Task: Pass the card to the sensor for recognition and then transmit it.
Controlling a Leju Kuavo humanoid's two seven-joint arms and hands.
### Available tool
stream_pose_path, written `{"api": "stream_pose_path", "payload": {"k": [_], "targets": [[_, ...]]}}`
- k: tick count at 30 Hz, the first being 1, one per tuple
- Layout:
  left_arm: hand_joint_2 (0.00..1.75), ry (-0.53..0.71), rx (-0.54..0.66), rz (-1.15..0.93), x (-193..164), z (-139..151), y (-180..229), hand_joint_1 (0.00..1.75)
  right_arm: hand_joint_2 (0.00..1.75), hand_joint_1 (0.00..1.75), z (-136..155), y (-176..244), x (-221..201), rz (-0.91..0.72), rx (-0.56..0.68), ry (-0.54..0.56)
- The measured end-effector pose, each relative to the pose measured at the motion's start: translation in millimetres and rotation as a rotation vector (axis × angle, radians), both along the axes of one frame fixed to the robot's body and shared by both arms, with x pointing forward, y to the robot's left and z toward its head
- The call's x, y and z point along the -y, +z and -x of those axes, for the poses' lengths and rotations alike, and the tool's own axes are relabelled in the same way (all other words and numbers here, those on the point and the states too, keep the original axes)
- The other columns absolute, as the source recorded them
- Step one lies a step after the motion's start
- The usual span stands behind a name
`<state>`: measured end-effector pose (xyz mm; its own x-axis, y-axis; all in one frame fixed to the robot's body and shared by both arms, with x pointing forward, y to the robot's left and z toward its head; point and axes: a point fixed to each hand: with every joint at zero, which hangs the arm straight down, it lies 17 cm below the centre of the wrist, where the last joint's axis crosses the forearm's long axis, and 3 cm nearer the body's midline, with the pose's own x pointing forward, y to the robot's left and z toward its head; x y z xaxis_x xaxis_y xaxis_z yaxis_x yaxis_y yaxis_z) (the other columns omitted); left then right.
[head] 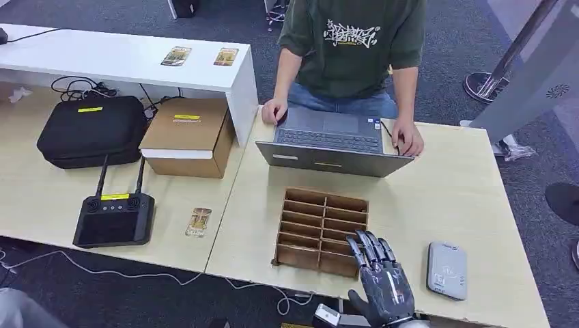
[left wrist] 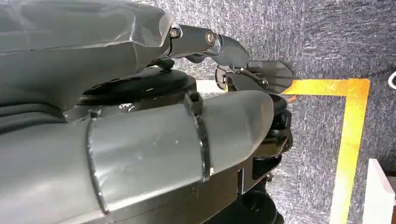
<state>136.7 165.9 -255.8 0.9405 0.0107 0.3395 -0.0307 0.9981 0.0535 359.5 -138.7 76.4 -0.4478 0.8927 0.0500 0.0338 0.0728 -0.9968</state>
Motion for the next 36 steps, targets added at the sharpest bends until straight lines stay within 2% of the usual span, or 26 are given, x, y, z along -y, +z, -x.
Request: {"api": "stream_pose_path", "payload": {"k": [8, 15, 36], "targets": [[0.0, -0.015, -0.001, -0.002, 2, 0, 0, 0.0, 1.75, 0.0, 1, -6, 6, -0.021, -0.031, 0.002], [0.0, -0.026, -0.001, -0.001, 4, 0, 1, 0.0, 1.75, 0.0, -10, 3, 7, -0.076, -0.036, -0.003], [0.0, -0.032, 0.007, 0.008, 8, 3, 1, 0.0, 1.75, 0.0, -16, 3, 4, -0.069, -0.042, 0.016]]}}
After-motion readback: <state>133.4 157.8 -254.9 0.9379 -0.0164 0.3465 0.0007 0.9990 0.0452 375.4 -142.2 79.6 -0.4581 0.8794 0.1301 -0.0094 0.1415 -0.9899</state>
